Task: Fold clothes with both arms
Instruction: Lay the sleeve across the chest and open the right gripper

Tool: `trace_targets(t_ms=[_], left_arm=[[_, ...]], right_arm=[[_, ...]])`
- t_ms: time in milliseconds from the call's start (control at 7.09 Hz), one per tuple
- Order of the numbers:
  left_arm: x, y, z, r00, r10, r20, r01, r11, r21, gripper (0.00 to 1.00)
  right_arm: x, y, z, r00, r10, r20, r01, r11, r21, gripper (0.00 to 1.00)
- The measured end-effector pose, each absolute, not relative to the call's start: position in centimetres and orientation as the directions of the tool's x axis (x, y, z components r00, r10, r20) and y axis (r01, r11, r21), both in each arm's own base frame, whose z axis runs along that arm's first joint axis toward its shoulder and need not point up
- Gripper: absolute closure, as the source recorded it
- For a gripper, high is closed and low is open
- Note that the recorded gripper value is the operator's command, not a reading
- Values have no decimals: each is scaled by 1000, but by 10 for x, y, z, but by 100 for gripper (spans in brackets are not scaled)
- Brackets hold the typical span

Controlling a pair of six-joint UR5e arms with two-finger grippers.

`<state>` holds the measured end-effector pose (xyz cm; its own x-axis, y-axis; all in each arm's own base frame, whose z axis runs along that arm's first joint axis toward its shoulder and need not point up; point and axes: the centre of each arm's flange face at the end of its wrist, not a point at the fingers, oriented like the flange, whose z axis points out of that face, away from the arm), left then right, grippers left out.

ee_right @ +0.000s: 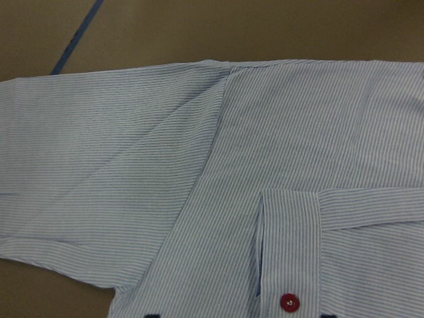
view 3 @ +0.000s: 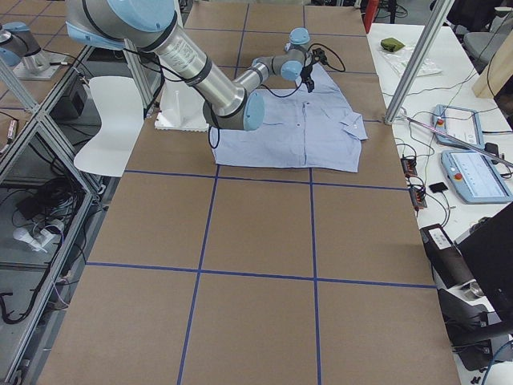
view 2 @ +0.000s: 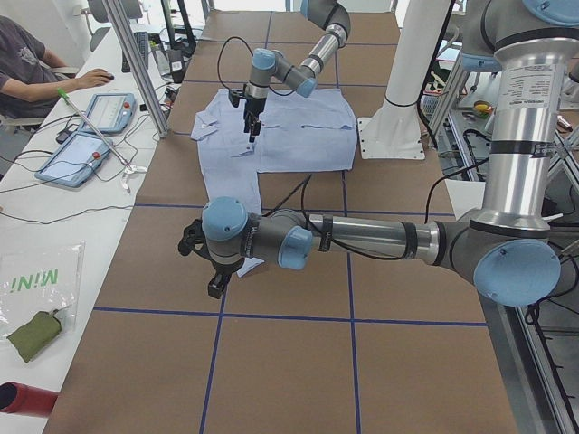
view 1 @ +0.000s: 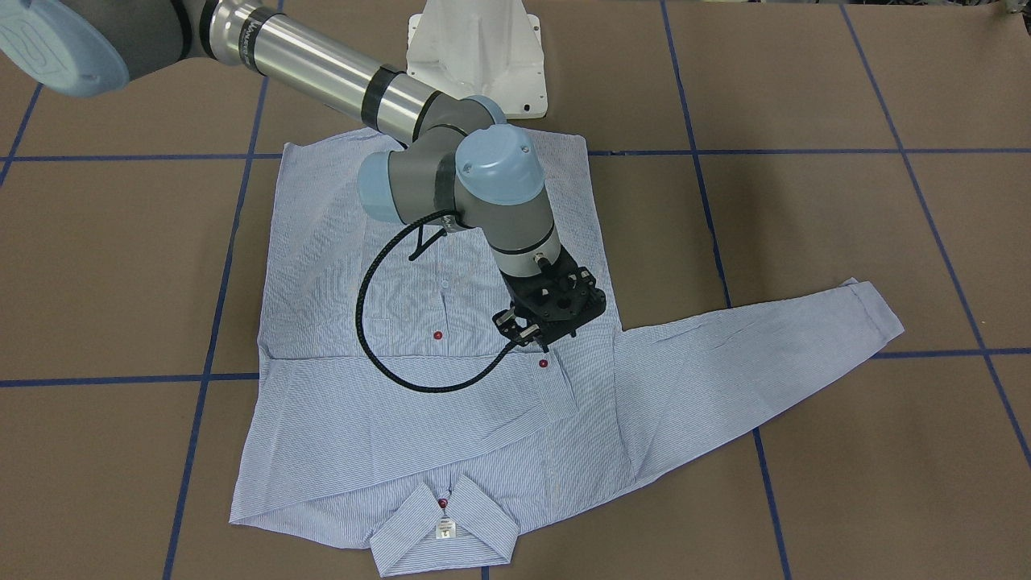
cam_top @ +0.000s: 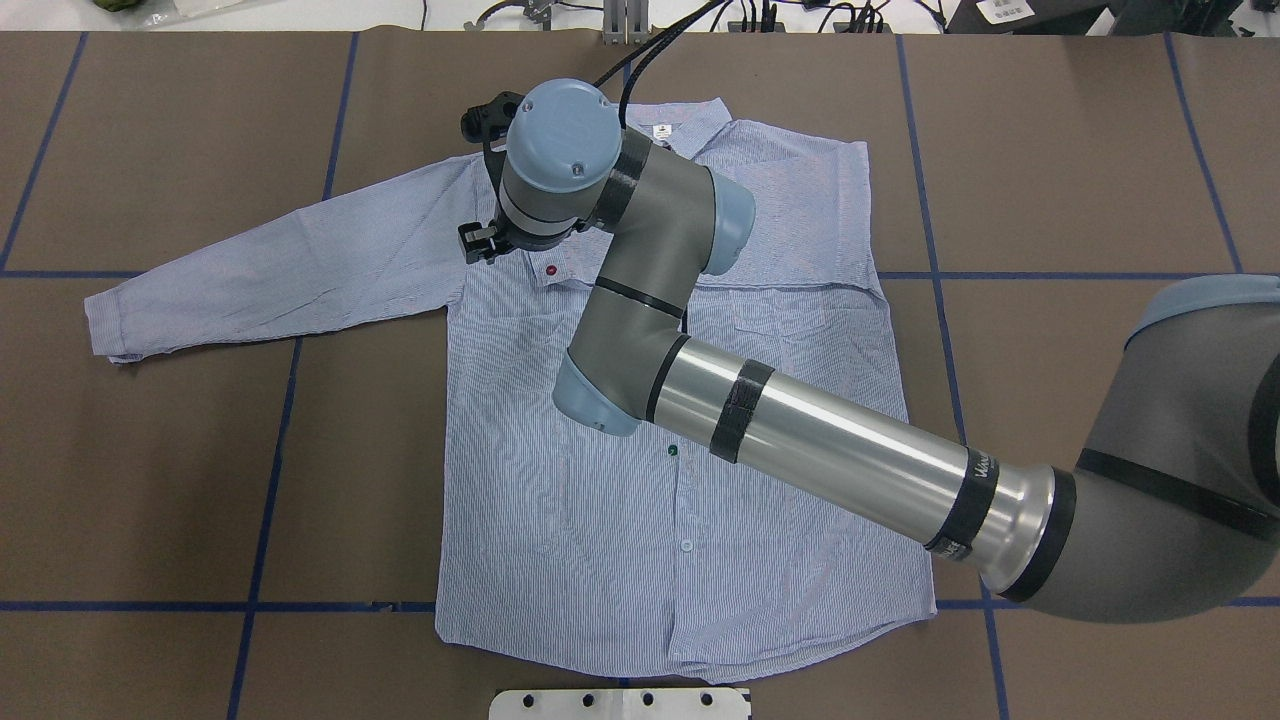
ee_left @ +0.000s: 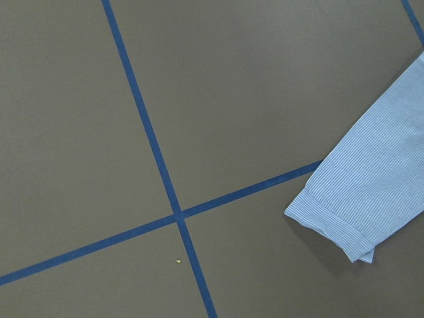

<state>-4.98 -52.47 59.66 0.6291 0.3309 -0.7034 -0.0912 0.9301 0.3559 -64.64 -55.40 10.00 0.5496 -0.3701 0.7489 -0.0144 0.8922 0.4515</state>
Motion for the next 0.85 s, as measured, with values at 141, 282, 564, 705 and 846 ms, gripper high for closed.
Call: trace_targets(t_ms=[141,282,564,705,846], left_arm=[[-48,-528,593,633,291,-717,-57,942,332,0],[-41,-532,589,632,233,-739,0,954,301,0],[-6,-536,590,609,110,-786,120,966,228,0],[18,-536,591,591,25,-806,191,967,169,0],[46,-533,591,564,-66,-823,260,960,101,1]], right_arm=[[-640,-554,95,562,-334,757,-26,908,419,0],[-625,-556,87,599,-288,747,-22,926,376,0],[-576,-566,83,683,-196,704,-10,961,277,0],[-545,-572,106,696,-166,699,-12,970,243,0],[-507,-571,140,694,-156,703,-13,973,229,0]])
